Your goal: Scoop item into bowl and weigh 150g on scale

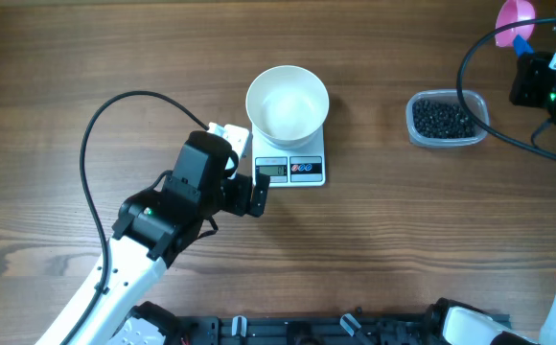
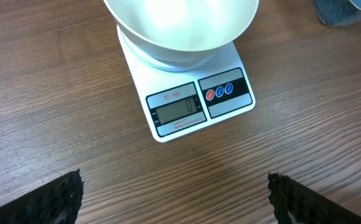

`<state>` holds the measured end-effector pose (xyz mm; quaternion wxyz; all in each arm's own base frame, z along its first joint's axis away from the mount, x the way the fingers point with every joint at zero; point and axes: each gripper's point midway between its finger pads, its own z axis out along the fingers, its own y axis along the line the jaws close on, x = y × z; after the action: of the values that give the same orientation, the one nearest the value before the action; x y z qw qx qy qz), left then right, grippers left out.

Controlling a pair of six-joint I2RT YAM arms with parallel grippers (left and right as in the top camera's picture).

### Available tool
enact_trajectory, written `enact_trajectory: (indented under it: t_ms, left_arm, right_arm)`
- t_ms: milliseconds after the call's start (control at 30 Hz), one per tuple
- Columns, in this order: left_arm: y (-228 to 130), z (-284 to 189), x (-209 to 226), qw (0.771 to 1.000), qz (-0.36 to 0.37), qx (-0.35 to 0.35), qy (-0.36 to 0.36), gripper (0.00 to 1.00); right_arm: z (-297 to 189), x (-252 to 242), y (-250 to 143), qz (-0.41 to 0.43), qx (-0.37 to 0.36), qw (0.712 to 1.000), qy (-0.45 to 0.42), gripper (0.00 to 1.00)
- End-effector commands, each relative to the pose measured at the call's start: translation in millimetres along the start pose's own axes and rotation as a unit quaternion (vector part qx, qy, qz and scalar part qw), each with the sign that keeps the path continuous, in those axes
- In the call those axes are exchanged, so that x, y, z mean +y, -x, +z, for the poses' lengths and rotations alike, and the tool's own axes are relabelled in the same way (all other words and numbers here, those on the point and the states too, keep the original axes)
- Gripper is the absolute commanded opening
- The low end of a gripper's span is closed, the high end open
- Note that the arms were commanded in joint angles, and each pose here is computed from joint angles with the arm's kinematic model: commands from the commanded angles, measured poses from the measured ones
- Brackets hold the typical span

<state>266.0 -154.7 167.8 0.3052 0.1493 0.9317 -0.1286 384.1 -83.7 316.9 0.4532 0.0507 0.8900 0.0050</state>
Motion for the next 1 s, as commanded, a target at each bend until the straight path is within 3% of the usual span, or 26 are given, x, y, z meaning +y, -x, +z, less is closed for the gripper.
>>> enact_trajectory:
  t_ms: [0,967]
  left_arm:
    - [0.1,-0.2,-0.1,1.000,0.013,0.000,0.003,1.00]
    - [0.2,-0.3,-0.1,1.000,0.013,0.000,0.003,1.00]
  right_arm:
    - [-2.8,5.0,6.8,0.001,-0.010,1.000,0.010,0.04]
    - [-2.8,7.5,7.0,0.003,-0.011,1.000,0.017,0.04]
